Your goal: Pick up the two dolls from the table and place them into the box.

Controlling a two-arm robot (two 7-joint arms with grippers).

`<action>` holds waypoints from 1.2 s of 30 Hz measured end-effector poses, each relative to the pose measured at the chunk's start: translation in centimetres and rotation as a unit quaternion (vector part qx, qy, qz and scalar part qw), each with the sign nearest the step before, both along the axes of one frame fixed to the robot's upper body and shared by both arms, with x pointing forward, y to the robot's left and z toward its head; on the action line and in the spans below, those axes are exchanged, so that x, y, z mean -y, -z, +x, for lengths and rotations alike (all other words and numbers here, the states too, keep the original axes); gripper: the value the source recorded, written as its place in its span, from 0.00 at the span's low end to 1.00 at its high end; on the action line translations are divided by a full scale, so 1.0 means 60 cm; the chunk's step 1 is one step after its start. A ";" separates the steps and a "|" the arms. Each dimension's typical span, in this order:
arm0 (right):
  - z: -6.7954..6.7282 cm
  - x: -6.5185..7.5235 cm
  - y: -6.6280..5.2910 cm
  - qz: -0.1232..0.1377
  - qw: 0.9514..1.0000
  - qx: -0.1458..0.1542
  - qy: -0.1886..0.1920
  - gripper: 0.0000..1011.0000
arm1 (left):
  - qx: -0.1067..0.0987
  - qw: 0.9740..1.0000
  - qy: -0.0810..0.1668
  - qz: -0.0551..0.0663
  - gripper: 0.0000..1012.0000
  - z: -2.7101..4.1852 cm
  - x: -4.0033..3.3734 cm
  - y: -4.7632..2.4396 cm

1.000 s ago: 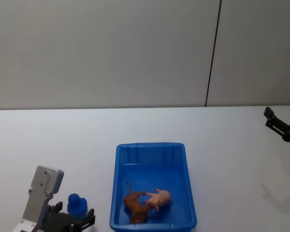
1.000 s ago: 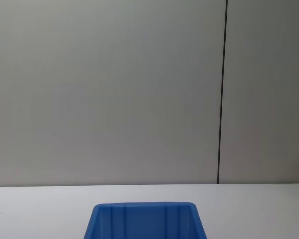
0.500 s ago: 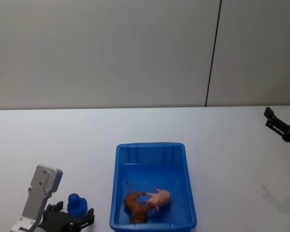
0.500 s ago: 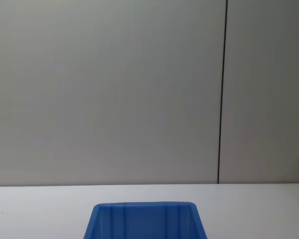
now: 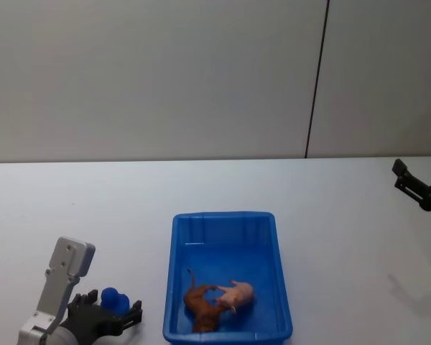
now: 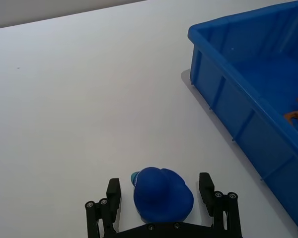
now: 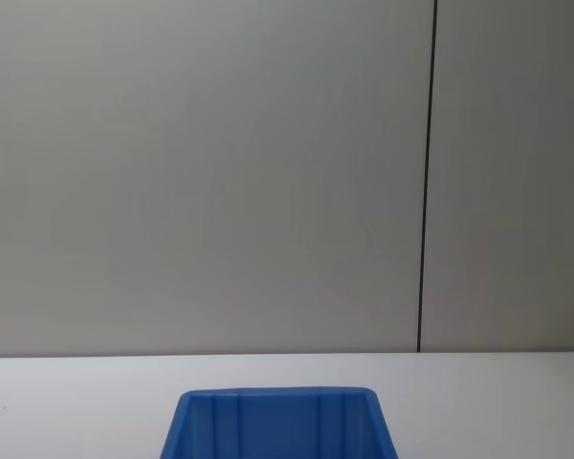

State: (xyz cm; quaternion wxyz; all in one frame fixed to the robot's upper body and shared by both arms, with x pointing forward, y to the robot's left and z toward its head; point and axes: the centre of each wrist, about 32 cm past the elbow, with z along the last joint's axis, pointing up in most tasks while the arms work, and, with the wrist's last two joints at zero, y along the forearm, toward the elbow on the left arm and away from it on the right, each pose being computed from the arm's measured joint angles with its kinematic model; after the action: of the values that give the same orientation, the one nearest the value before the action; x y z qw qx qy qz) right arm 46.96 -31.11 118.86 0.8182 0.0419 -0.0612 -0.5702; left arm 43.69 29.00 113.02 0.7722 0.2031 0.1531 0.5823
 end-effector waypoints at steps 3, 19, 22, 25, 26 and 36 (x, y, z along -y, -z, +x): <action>0.000 0.000 0.000 0.000 1.000 0.000 0.000 0.99 | 0.001 1.000 0.002 -0.001 0.99 0.005 -0.001 0.001; 0.000 0.000 0.000 0.000 1.000 0.000 0.000 0.99 | 0.003 1.000 0.008 -0.002 0.63 0.018 -0.005 0.005; 0.000 0.000 0.000 0.000 1.000 0.000 0.000 0.99 | 0.004 1.000 0.009 -0.003 0.61 0.019 -0.005 0.005; 0.000 0.000 0.000 0.000 1.000 0.000 0.000 0.99 | 0.005 1.000 0.008 -0.003 0.58 0.019 -0.005 0.005; 0.000 0.000 0.000 0.000 1.000 0.000 0.000 0.99 | 0.005 1.000 0.008 -0.003 0.57 0.019 -0.005 0.005; 0.000 0.000 0.000 0.000 1.000 0.000 0.000 0.99 | 0.041 0.999 -0.004 -0.001 0.51 0.019 -0.001 -0.004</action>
State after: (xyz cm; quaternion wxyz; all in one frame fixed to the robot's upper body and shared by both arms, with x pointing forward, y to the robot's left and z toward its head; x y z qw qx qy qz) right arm 46.96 -31.10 118.86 0.8182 0.0419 -0.0612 -0.5702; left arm 44.83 29.04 113.27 0.7758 0.1780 0.1228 0.5927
